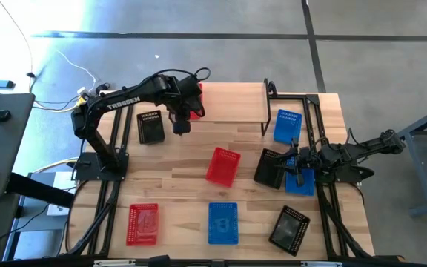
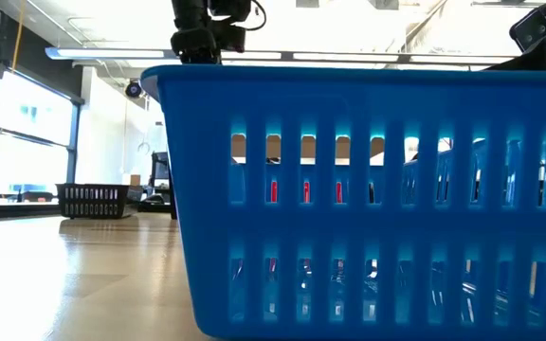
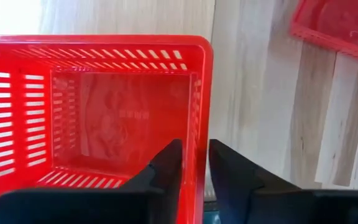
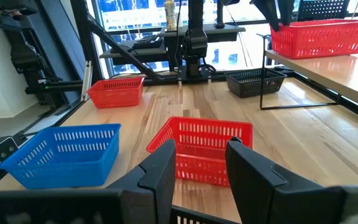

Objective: Stack baskets on shelf by color
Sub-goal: Put the top left red basket on the shelf, then put the top right black basket on the shelf

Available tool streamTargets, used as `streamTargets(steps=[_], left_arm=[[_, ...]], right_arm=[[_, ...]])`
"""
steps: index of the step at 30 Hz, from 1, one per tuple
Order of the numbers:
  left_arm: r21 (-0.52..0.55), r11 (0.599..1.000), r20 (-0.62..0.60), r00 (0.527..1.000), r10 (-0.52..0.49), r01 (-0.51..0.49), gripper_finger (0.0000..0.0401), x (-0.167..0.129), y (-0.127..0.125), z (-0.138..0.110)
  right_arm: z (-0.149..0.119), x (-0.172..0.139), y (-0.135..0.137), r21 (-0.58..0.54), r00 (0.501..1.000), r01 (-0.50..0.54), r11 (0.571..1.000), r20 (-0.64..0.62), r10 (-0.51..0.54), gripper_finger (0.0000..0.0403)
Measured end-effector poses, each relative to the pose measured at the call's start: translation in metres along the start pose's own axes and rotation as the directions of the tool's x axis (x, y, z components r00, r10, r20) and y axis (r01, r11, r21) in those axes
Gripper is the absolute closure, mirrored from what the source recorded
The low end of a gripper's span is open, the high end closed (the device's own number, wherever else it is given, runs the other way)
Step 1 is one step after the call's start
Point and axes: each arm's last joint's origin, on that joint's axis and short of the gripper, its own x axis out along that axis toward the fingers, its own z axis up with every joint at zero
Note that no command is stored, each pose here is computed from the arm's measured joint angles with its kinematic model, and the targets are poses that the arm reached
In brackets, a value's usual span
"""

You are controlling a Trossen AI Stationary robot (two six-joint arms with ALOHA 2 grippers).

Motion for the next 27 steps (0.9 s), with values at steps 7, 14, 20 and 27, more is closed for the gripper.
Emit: streamTargets(steps=[7, 14, 20, 27], left_arm=[[-0.058, 0.996, -0.021, 0.997, 0.071, -0.072, 0.0273, -0.002, 0.002, -0.002], [-0.068, 0.994, 0.04, 0.996, 0.086, -0.083, 0.0273, -0.031, -0.003, -0.002], [-0.12, 0.991, 0.077, 0.994, 0.074, -0.064, 0.0274, -0.064, -0.017, 0.003], [-0.099, 0.994, 0.138, 0.99, -0.03, 0.044, 0.0274, -0.093, -0.05, 0.005]], right_arm=[[0.0, 0.0, 0.0, 0.0, 1.0, 0.0, 1.0, 0.0, 0.0, 0.0277], [0.0, 0.0, 0.0, 0.0, 1.0, 0.0, 1.0, 0.0, 0.0, 0.0277], [0.0, 0.0, 0.0, 0.0, 1.0, 0.0, 1.0, 0.0, 0.0, 0.0277], [0.0, 0.0, -0.002, -0.019, 0.997, 0.075, 0.997, 0.008, -0.075, 0.0277]])
